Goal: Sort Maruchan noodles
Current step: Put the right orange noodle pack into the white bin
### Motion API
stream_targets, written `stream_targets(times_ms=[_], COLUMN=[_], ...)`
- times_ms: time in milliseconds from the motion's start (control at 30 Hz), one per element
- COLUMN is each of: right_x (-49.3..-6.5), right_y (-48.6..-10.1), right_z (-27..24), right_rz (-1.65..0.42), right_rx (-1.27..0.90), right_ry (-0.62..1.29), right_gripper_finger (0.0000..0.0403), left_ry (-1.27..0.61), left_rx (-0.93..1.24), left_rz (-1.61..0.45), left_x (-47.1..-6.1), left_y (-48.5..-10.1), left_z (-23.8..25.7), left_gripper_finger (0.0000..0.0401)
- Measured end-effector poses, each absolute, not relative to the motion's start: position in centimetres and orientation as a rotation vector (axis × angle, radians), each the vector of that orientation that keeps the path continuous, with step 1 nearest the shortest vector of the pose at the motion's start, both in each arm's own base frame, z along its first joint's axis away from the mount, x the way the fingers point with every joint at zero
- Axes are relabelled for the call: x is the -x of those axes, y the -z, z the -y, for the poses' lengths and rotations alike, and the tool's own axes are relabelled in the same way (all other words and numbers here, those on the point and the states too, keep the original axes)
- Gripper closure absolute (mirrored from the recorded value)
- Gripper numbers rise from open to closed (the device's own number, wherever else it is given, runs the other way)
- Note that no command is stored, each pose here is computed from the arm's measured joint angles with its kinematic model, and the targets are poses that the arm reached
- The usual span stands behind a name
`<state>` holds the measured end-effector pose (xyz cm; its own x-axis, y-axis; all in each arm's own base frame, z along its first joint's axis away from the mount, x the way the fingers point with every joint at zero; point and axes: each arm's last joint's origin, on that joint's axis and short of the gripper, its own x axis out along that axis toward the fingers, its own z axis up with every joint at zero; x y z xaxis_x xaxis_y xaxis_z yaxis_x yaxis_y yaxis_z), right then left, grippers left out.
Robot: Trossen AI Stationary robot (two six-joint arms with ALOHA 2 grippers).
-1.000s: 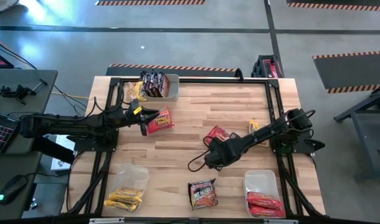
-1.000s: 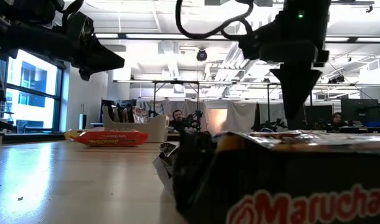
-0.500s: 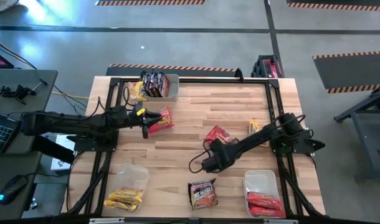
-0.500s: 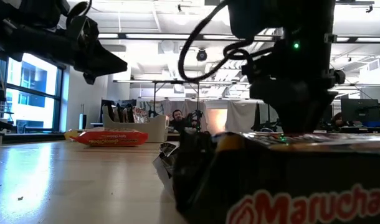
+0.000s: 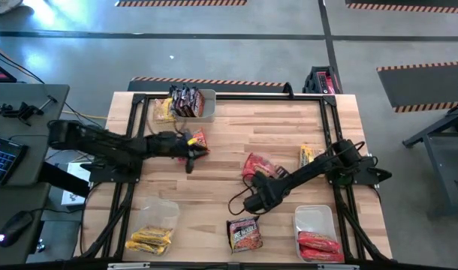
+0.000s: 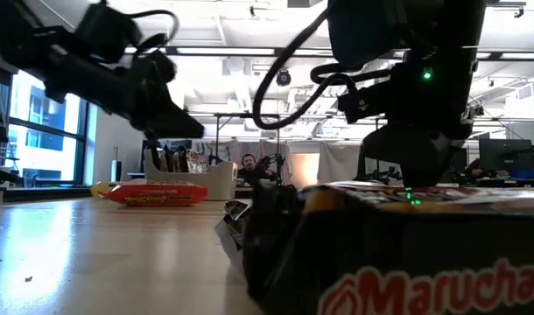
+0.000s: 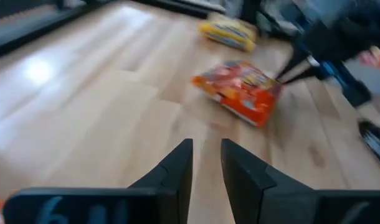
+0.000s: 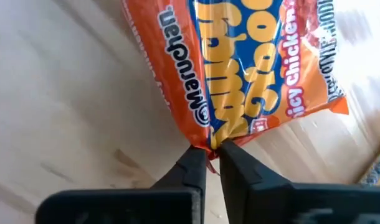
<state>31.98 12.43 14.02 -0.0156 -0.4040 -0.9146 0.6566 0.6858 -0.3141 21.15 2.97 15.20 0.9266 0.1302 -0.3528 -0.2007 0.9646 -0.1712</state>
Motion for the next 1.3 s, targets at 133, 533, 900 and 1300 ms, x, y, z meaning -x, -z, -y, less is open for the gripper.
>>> stream_targets(times_ms=[133, 533, 900, 1300], right_x=[-32.4, -32.8, -33.0, -33.2], right_y=[-14.0, -14.0, -14.0, -14.2], right_z=[-12.5, -12.5, -12.4, -12.4], right_rz=[-1.34, -1.313, -1.289, -1.272], right_rx=[-0.183, -0.13, -0.123, -0.123], right_ry=[0.776, 0.72, 0.728, 0.712], right_gripper_finger=[0.0395, 0.0402, 0.0403, 0.0403], left_ry=[-0.057, 0.097, 0.009, 0.083], left_rx=[0.15, 0.075, 0.044, 0.008], left_rz=[-0.416, -0.597, -0.597, -0.62], left_x=[-24.2, -32.3, -34.5, -34.5], left_y=[-14.6, -10.4, -10.1, -9.8], left_z=[-1.9, 2.1, 2.8, 2.5], left_gripper_finger=[0.0305, 0.0192, 0.0205, 0.036])
